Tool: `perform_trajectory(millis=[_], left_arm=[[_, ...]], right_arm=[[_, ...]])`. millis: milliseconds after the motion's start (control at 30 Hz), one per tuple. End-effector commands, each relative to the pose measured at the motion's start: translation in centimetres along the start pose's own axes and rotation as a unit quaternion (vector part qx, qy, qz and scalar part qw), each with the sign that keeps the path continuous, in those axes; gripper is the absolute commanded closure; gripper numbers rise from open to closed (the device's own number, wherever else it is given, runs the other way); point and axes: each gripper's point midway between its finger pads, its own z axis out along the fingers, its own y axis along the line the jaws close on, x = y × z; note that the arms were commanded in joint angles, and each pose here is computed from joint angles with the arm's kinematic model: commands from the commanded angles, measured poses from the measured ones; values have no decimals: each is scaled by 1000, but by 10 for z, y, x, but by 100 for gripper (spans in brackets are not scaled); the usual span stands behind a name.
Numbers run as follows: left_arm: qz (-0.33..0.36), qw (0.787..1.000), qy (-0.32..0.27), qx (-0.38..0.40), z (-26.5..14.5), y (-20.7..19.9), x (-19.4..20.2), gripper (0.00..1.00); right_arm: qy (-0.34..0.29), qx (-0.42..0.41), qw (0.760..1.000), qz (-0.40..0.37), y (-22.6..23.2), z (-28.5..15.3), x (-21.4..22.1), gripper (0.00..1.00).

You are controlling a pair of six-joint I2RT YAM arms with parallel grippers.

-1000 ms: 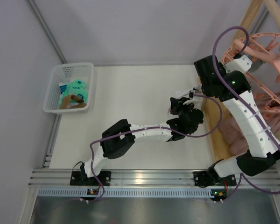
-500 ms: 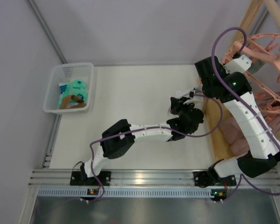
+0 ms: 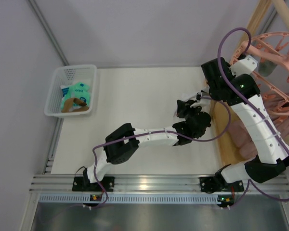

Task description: Remove the socks clipped to the hanger

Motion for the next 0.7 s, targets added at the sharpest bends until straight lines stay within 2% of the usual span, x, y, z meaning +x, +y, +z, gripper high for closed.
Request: perform_trajectory(millis=[0, 33, 167, 500, 667], left_arm=[[-6, 998, 19, -59, -1, 24, -4, 100], [-6, 998, 19, -59, -1, 24, -4, 100], [-8, 998, 19, -60, -3, 24, -5, 100], [-14, 998, 19, -62, -7, 25, -6, 100], [-18, 998, 18, -60, -7, 27, -10, 100]], right_arm=[[-27, 12, 1000, -5, -12, -4, -24, 45], [-27, 10, 1000, -6, -11, -5, -24, 40], [-34, 19, 999, -8, -13, -4, -27, 39], [-78, 69, 994, 12, -20, 4, -36, 39], [-85, 79, 993, 18, -23, 7, -32, 44]])
